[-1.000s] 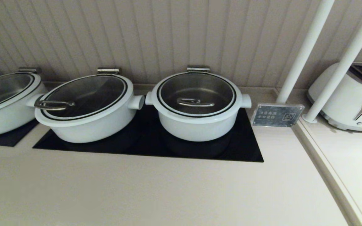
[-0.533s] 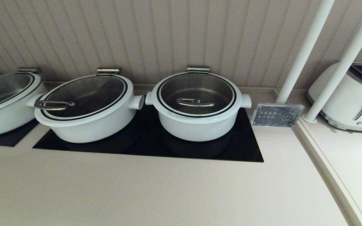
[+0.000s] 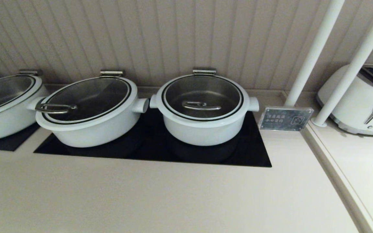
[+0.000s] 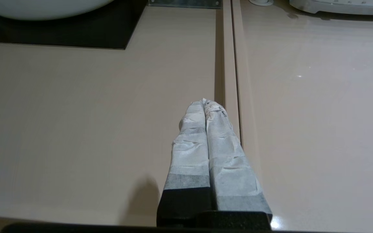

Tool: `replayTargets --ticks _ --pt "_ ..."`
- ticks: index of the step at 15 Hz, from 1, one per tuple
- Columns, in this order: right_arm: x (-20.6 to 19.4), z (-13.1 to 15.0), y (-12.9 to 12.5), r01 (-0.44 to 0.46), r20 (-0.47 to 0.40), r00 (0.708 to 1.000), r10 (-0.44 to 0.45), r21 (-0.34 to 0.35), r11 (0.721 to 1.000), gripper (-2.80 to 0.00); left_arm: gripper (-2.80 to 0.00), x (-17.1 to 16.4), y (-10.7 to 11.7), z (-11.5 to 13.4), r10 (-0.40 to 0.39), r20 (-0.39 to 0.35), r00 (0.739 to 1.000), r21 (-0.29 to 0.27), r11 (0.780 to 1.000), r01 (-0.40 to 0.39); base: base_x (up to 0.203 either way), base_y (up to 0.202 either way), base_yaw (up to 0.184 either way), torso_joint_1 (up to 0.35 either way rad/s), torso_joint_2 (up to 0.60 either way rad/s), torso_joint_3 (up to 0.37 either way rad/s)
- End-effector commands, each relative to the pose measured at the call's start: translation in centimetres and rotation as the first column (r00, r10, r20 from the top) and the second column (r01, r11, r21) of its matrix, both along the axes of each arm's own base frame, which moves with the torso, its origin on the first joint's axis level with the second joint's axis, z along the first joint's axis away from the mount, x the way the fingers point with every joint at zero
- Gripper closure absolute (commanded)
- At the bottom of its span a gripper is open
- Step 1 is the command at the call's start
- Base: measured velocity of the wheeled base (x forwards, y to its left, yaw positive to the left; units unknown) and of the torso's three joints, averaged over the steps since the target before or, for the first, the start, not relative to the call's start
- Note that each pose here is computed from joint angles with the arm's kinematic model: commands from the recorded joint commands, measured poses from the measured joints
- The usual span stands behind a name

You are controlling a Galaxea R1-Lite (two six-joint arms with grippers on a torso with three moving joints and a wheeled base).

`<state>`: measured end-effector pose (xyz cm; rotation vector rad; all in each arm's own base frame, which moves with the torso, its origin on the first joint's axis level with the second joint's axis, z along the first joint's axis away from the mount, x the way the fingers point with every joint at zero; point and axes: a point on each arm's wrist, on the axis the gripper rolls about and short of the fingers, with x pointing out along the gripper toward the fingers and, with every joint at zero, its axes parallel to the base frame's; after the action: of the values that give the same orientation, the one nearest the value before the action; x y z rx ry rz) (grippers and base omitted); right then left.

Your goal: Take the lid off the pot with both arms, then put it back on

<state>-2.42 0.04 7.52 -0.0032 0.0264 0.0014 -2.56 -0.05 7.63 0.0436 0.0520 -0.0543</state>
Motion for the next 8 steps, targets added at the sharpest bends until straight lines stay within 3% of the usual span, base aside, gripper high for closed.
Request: replayTargets --ticks 1,8 --pt "0.01 0.01 0.0 0.002 -0.001 1.0 -0.002 0.005 1.0 0.0 0.0 0.0 0.0 0.0 -0.001 0.0 1.0 0.0 1.0 0.001 0.0 0.0 0.0 0.0 0.0 0.0" --pt "0.01 0.01 0.0 0.001 -0.001 1.0 -0.001 -0.003 1.0 0.0 0.0 0.0 0.0 0.0 -0.001 0.0 1.0 0.0 1.0 0.001 0.0 0.0 0.0 0.0 0.0 0.0"
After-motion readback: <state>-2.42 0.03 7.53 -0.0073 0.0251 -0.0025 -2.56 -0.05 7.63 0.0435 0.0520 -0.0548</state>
